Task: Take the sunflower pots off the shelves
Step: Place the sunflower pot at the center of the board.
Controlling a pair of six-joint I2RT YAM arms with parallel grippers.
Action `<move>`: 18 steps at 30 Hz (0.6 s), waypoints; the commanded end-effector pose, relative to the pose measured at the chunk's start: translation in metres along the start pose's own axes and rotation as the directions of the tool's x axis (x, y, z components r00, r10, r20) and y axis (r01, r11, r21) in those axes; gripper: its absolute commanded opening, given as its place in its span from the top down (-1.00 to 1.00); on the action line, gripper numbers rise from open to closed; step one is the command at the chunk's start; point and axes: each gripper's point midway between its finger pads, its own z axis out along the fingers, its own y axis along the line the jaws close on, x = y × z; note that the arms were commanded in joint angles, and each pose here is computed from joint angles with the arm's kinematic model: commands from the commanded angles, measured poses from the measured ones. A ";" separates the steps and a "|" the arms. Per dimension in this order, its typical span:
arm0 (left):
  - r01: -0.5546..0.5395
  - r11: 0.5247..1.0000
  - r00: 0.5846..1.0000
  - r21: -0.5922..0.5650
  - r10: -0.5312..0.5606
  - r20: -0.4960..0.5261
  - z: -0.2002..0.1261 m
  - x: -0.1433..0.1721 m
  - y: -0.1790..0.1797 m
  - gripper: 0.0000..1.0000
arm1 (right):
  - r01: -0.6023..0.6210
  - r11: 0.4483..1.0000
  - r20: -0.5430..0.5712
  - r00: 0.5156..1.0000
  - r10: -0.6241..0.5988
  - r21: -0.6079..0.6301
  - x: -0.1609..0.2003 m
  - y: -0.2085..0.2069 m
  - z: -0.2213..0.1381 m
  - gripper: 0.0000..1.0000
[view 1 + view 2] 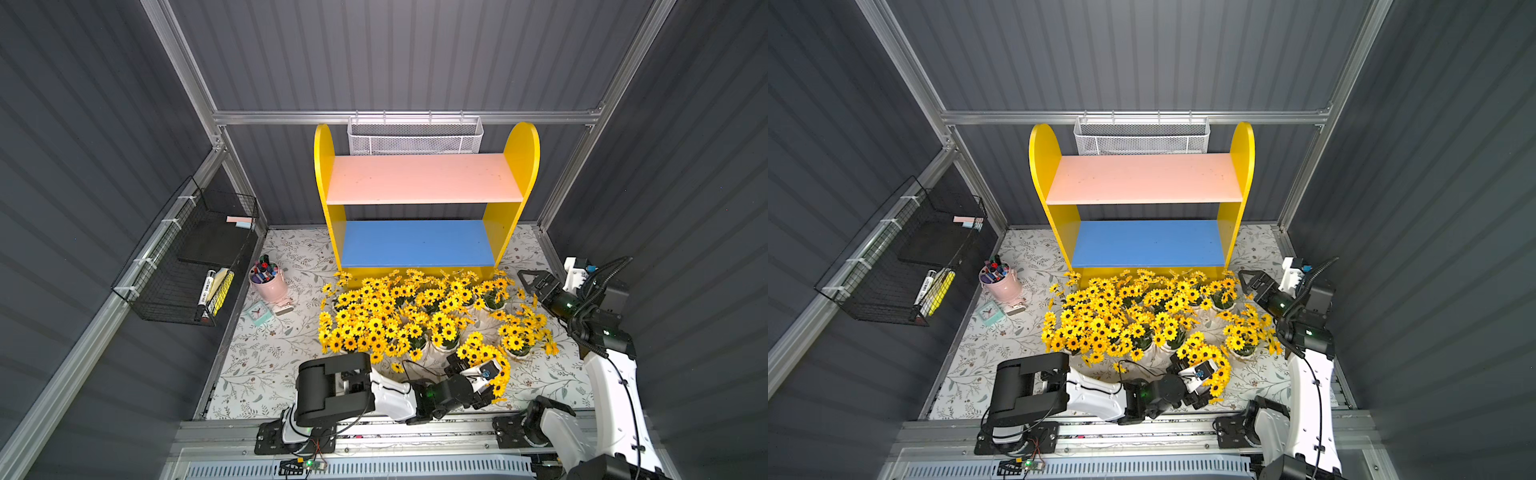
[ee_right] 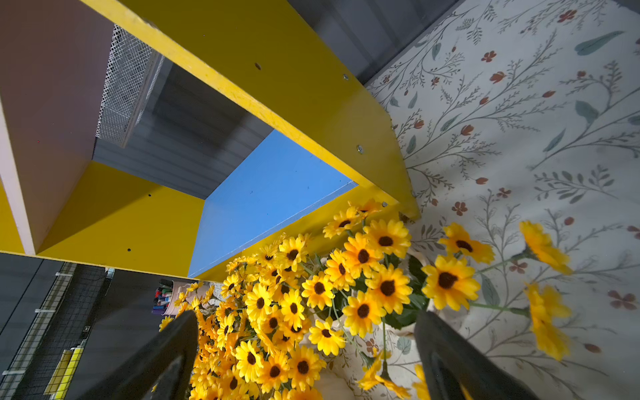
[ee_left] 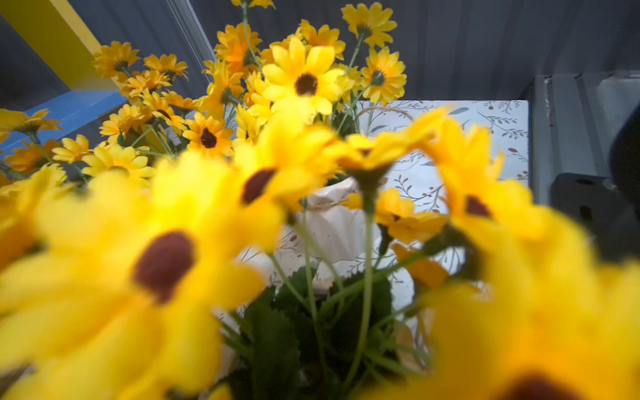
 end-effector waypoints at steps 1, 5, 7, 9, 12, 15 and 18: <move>-0.059 0.998 0.997 0.026 0.060 -0.042 -0.005 0.003 0.002 -0.99 | -0.002 1.000 -0.010 1.000 0.002 -0.020 0.003 0.002 0.000 -0.98; -0.067 0.996 0.994 0.065 0.073 -0.081 -0.011 -0.001 -0.001 -0.99 | -0.004 1.000 -0.009 1.000 0.004 -0.014 0.003 0.000 0.001 -0.98; -0.052 0.996 0.992 0.075 0.060 -0.114 -0.013 0.004 -0.002 -0.99 | -0.010 1.000 -0.011 1.000 0.009 -0.015 0.002 0.000 0.001 -0.98; -0.054 0.995 0.989 0.089 0.066 -0.133 -0.019 0.007 -0.002 -0.99 | -0.012 1.000 -0.017 1.000 0.012 -0.016 0.003 0.002 0.000 -0.98; -0.072 0.991 0.983 0.115 0.090 -0.163 -0.031 0.003 0.001 -0.99 | -0.019 1.000 -0.026 0.999 0.019 -0.019 0.004 0.002 0.001 -0.98; -0.098 0.986 0.975 0.133 0.122 -0.185 -0.040 0.004 0.003 -0.99 | -0.027 0.999 -0.034 0.999 0.027 -0.018 0.006 0.001 0.001 -0.98; -0.124 0.984 0.962 0.124 0.150 -0.230 -0.044 0.011 0.008 -0.99 | -0.029 0.999 -0.042 0.999 0.028 -0.021 0.008 0.002 0.000 -0.98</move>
